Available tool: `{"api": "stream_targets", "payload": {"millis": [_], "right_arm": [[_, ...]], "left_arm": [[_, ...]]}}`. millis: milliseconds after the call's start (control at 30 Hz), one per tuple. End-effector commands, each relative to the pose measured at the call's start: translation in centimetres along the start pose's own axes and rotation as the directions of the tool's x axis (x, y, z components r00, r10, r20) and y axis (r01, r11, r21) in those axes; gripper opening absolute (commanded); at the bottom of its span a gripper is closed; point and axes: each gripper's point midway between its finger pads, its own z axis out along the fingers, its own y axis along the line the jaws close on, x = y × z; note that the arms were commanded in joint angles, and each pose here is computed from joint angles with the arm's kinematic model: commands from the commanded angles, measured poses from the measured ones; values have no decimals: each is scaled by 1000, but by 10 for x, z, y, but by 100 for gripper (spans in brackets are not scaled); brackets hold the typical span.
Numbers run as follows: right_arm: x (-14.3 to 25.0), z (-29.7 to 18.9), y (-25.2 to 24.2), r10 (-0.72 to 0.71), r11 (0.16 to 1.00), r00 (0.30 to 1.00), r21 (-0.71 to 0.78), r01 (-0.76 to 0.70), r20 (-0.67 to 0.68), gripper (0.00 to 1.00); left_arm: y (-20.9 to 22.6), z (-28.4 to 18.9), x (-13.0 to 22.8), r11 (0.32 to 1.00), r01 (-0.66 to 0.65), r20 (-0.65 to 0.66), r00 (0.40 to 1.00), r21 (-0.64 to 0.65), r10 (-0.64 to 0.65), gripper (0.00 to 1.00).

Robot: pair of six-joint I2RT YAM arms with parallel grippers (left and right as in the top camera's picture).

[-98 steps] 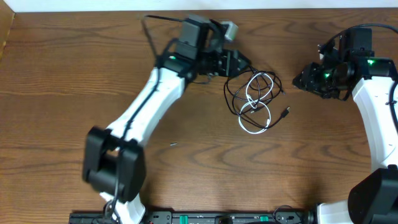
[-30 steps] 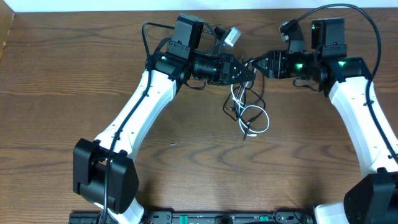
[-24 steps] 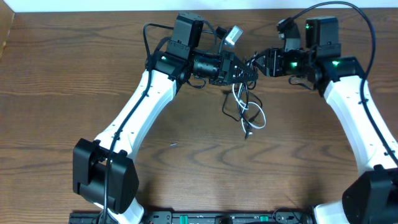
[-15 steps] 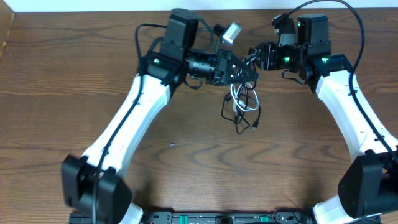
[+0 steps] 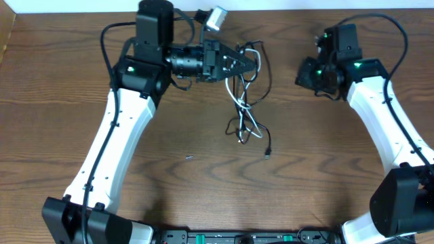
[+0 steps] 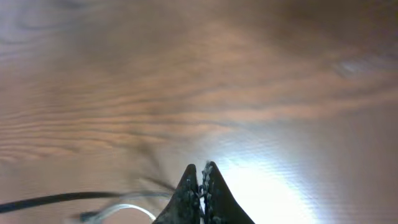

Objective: Untangle cables
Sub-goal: 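Lift the cables with both grippers and pull them apart sideways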

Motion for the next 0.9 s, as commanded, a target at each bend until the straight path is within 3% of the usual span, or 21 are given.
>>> {"api": "stream_targets", "payload": {"millis": [0, 67, 133, 233, 567, 700, 867], "right_arm": [[1, -3, 2, -118, 987, 992, -118, 113, -38, 2], [14, -13, 36, -285, 903, 958, -346, 255, -39, 14], [24, -25, 61, -369, 807, 929, -500, 314, -12, 35], [34, -46, 99, -421, 654, 906, -675, 340, 48, 47], [30, -68, 177, -487, 413, 816, -740, 530, 312, 56], [29, -72, 189, -489, 375, 794, -735, 565, 361, 56], [21, -72, 200, -464, 392, 794, -713, 581, 393, 40]], "left_arm": [[-9, -11, -3, 1000, -16, 16, 1000, 12, 15, 8], [-9, -11, -3, 1000, -16, 15, 1000, 12, 16, 7], [-9, -11, -3, 1000, -16, 15, 1000, 13, 15, 7], [-9, -11, -3, 1000, -8, 15, 1000, 13, 7, 8], [-10, -11, -4, 994, 104, 14, 994, 15, -104, 8], [-12, -11, -6, 991, 129, 18, 991, 22, -130, 7], [-14, -11, -8, 984, 175, 21, 984, 28, -175, 8]]}}
